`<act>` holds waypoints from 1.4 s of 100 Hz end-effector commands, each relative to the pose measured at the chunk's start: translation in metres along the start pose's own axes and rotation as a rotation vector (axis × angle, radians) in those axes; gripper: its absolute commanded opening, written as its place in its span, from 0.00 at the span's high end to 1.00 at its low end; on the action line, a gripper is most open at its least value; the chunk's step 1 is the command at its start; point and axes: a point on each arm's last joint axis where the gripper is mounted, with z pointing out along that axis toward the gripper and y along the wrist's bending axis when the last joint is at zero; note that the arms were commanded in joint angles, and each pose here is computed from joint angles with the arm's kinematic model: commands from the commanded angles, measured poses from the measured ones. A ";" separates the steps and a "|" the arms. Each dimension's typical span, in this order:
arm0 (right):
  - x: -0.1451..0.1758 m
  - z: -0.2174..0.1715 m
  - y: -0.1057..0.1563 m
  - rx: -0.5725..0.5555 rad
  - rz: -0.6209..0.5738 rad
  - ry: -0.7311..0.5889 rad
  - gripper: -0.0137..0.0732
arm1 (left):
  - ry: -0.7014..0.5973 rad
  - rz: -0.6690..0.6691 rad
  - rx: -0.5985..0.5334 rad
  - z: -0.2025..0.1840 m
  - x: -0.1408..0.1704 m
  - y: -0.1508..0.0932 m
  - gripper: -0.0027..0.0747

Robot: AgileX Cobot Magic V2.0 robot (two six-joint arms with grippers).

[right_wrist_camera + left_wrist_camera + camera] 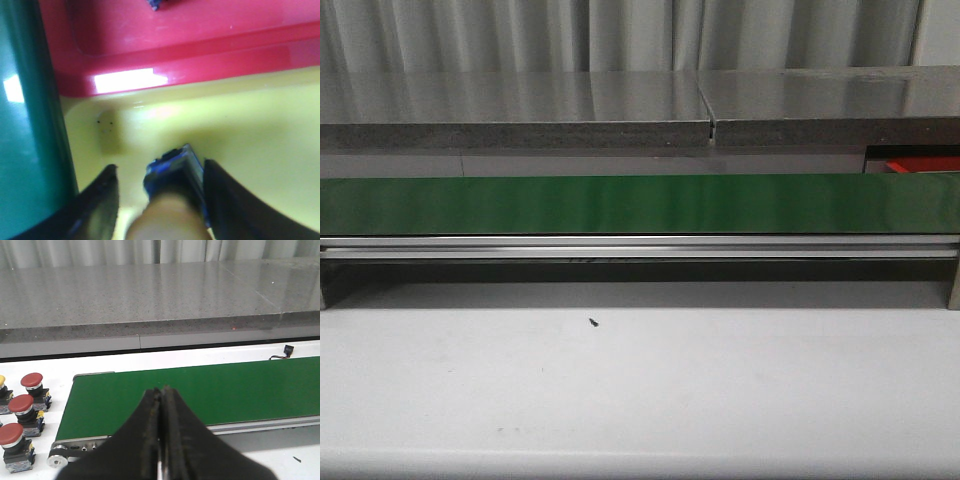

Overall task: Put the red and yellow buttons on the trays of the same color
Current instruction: 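Place the yellow-capped button into the yellow tray and withdraw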

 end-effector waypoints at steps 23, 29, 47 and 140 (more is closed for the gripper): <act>-0.008 -0.054 0.006 0.039 -0.027 -0.161 0.23 | -0.102 -0.017 -0.013 -0.002 -0.016 0.001 0.99; -0.008 -0.072 0.010 0.047 -0.032 -0.216 0.23 | -0.102 -0.017 -0.013 -0.002 -0.016 0.001 0.99; 0.000 -0.140 0.033 0.038 -0.083 -0.415 0.23 | -0.102 -0.017 -0.013 -0.002 -0.016 0.001 0.99; 0.248 -0.222 0.114 0.006 -0.363 -0.890 0.84 | -0.102 -0.017 -0.013 -0.002 -0.016 0.001 0.99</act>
